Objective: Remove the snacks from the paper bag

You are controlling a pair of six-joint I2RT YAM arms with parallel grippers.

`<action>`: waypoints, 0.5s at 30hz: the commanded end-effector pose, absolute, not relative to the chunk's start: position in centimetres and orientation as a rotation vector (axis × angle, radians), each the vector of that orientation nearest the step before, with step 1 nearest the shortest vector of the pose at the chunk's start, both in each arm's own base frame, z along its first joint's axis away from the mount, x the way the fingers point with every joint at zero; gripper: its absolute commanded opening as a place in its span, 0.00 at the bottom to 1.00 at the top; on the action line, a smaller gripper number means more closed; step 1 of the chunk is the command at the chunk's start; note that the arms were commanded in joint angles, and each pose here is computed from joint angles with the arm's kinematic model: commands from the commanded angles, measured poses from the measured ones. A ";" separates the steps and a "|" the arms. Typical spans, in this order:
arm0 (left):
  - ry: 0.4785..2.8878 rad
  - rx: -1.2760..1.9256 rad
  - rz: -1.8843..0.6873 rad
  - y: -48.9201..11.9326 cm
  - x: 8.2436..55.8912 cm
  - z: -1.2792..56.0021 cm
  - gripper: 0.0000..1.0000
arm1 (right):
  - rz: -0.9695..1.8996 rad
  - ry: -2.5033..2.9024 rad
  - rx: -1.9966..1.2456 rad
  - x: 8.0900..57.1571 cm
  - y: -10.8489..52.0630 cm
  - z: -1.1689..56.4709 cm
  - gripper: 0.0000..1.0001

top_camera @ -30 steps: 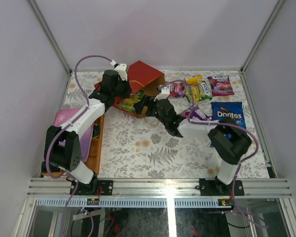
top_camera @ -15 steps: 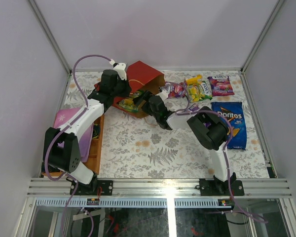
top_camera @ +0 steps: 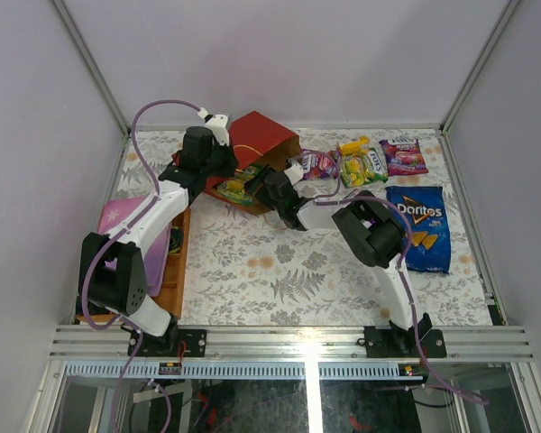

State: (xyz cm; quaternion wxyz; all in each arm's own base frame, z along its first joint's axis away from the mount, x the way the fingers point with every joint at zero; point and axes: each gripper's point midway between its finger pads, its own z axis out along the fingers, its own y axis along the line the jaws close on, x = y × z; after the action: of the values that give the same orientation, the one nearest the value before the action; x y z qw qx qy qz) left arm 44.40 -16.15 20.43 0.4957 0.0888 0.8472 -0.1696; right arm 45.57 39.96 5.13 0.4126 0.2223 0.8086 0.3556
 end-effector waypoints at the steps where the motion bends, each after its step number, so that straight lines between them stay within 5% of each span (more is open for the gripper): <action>1: 2.028 0.223 -0.400 -15.7 44.9 20.6 0.08 | 0.915 2.030 0.574 46.5 40.8 5.7 0.71; 11: 2.028 0.228 -0.404 -15.7 44.9 20.6 0.08 | 0.978 2.067 0.564 46.3 42.7 5.0 0.65; 15: 2.028 0.229 -0.403 -15.7 44.8 20.5 0.08 | 1.022 2.066 0.539 46.1 43.4 5.2 0.51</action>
State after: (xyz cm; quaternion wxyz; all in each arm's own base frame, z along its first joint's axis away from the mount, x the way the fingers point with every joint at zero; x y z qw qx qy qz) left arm 44.39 -16.13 20.38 0.4950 0.0891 0.8474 -0.1703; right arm 45.75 41.76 3.55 0.3793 0.2182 0.8210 0.3667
